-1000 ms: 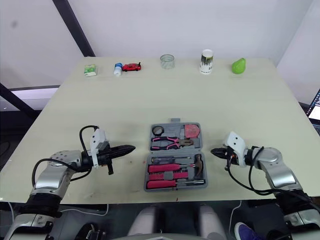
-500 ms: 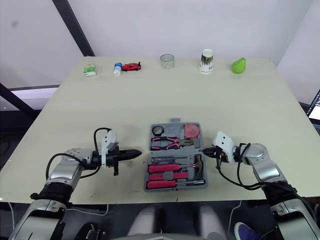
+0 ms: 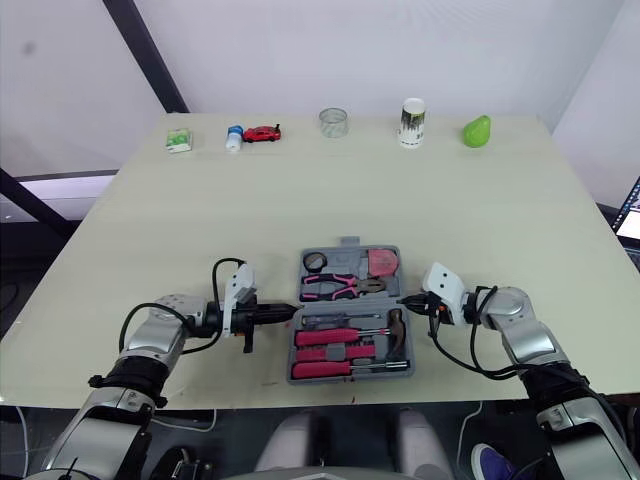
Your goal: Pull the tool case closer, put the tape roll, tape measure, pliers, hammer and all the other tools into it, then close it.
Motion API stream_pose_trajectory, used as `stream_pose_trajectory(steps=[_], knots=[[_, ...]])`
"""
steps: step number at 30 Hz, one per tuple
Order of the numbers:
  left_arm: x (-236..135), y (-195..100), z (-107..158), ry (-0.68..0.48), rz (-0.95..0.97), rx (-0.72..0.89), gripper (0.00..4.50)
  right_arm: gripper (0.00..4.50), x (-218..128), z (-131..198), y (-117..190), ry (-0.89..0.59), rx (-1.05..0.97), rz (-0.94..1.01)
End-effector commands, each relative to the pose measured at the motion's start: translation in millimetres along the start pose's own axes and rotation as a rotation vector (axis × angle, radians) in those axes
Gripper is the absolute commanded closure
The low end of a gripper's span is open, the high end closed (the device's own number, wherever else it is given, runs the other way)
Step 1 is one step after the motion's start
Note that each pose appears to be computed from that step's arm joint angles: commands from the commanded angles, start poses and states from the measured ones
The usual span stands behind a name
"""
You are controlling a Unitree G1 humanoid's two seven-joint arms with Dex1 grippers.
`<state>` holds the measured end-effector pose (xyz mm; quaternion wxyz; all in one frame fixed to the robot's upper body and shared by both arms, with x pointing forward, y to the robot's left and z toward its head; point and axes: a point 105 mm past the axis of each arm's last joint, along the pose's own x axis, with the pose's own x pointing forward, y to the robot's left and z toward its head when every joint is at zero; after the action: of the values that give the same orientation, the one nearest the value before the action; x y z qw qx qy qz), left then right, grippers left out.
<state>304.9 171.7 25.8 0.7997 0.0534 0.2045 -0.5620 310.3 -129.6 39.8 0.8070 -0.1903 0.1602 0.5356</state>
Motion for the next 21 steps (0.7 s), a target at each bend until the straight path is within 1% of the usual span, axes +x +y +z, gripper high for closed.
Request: stream_pose_trajectory(steps=[1, 7, 21], knots=[[5.9, 2.3, 5.1, -0.02, 0.009, 0.006, 4.5, 4.46, 2.3, 12.1, 4.1, -0.029, -0.034, 0.03], [10.5, 1.1, 6.4, -0.037, 0.009, -0.006, 4.5, 4.46, 2.2, 12.6, 6.2, -0.027, -0.025, 0.046], [7.6, -12.0, 1.4, -0.006, -0.051, -0.016, 4.5, 4.46, -0.1, 10.6, 19.5, -0.014, 0.012, 0.105]])
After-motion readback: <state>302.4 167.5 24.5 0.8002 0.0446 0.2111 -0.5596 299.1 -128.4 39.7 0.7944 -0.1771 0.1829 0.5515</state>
